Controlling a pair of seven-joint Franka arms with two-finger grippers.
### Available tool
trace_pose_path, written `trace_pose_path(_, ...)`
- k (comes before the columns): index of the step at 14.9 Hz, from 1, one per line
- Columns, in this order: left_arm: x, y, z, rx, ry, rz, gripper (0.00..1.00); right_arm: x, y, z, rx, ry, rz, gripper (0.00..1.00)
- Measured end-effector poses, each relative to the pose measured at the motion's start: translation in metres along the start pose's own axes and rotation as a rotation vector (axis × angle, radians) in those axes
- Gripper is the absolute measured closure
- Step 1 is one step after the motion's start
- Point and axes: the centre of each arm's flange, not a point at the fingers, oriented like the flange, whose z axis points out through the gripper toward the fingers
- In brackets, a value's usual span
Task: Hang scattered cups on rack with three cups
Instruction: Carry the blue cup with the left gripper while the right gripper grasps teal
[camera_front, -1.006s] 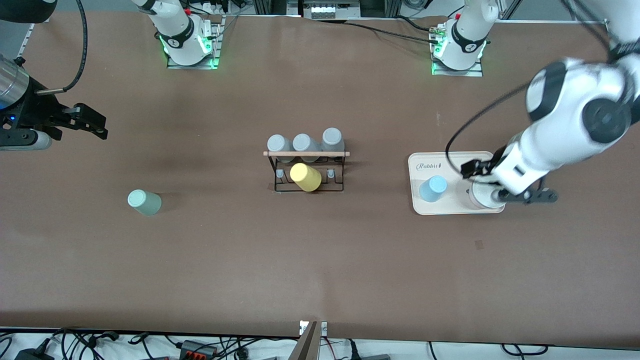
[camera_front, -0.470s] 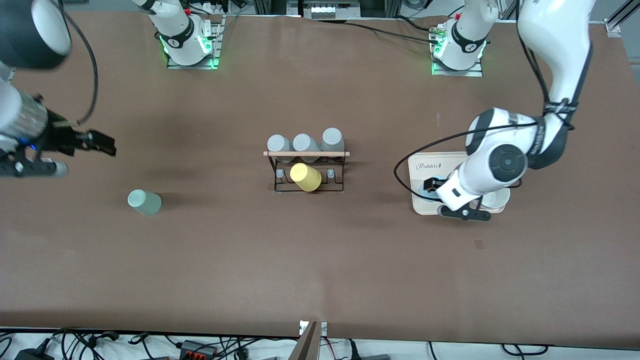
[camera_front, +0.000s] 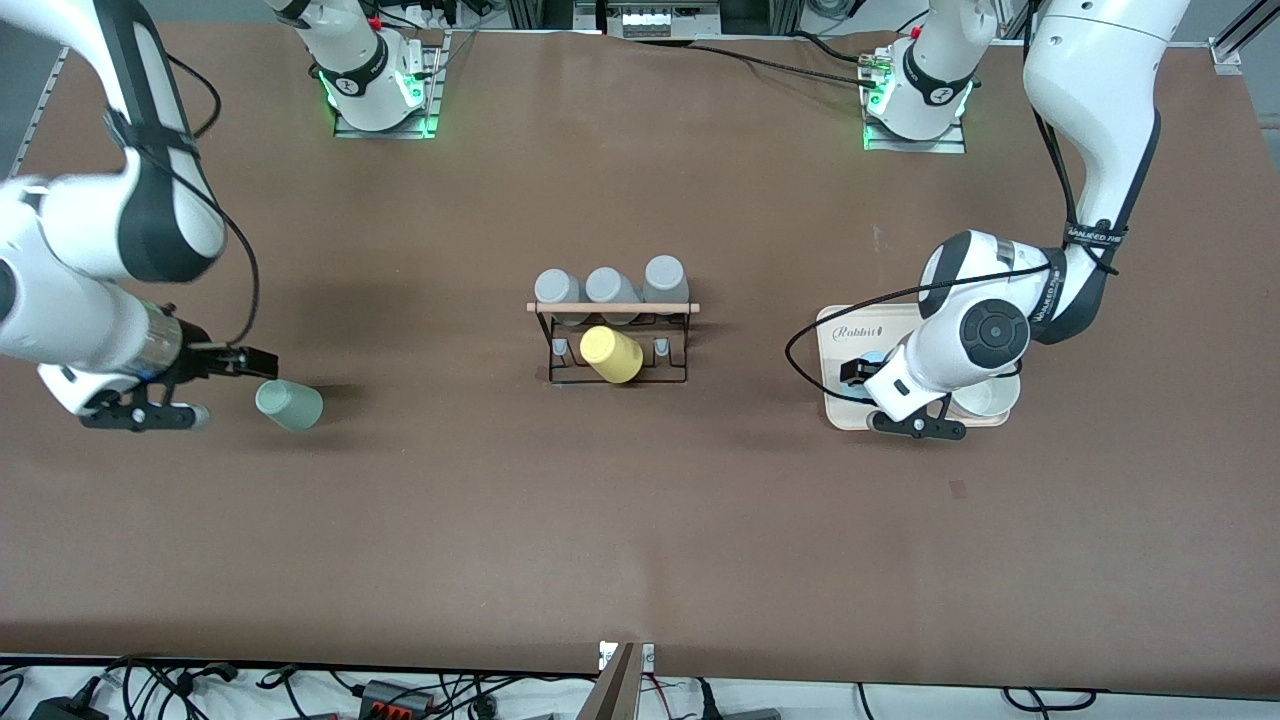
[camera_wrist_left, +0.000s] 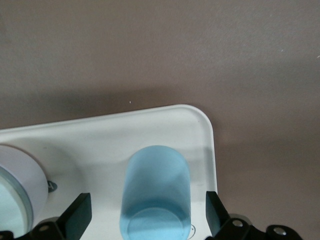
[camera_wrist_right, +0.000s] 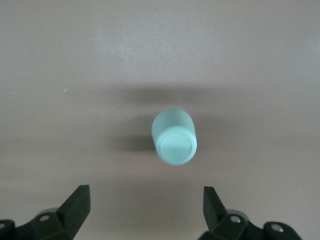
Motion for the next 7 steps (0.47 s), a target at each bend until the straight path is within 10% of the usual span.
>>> trace_pose_path(7, -0.017, 0.030, 0.017, 0.015, -0.034, -0.104, 0.07, -0.008, 0.030, 0.086, 0.012, 0.078, -0.043, 0.00)
